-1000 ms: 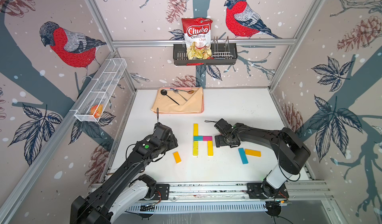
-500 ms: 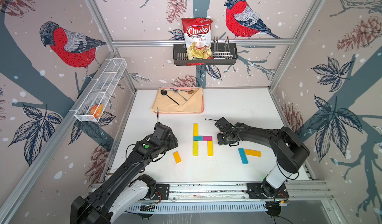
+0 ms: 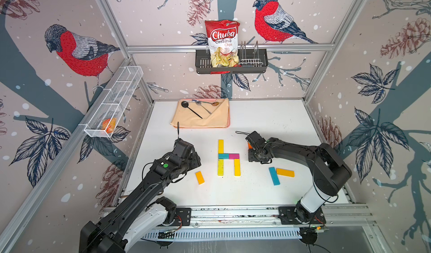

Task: Assemble the letter h with building blocks
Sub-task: Assemble the building block at the center of the board, then pick up the building block from the center of the board, then place the building block at the center of the board.

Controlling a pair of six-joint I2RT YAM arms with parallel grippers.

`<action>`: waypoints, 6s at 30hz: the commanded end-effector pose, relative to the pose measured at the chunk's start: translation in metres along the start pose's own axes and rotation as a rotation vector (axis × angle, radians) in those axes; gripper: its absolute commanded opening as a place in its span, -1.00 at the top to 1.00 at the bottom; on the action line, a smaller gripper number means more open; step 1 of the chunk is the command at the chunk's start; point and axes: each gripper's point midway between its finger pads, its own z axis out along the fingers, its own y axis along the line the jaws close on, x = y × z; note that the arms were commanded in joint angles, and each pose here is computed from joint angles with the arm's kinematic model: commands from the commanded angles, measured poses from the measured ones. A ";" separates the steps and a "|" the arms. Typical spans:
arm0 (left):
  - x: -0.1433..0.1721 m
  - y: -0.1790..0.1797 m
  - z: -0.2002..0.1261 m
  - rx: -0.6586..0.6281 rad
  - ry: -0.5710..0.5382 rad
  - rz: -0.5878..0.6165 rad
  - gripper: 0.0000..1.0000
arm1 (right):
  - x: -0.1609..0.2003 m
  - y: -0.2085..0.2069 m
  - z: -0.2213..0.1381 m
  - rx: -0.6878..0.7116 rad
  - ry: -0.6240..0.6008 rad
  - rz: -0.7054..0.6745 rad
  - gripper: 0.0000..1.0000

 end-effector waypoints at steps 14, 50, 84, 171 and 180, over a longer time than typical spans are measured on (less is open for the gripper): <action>-0.001 0.001 0.001 -0.002 -0.009 0.007 -0.40 | 0.010 0.000 0.005 0.017 0.059 -0.039 0.04; -0.003 -0.001 0.000 0.001 -0.012 0.009 -0.40 | -0.004 0.004 0.001 0.014 0.040 -0.033 -0.48; 0.051 0.027 0.029 -0.072 0.160 -0.045 -0.27 | -0.027 0.012 -0.090 0.006 -0.151 0.022 -0.85; 0.178 -0.261 0.127 0.125 0.435 0.515 0.38 | 0.065 -0.096 -0.081 -0.087 -0.107 0.538 -0.38; 0.146 -0.266 0.098 0.146 0.332 0.514 -0.21 | 0.074 -0.084 -0.081 -0.082 -0.084 0.477 -0.66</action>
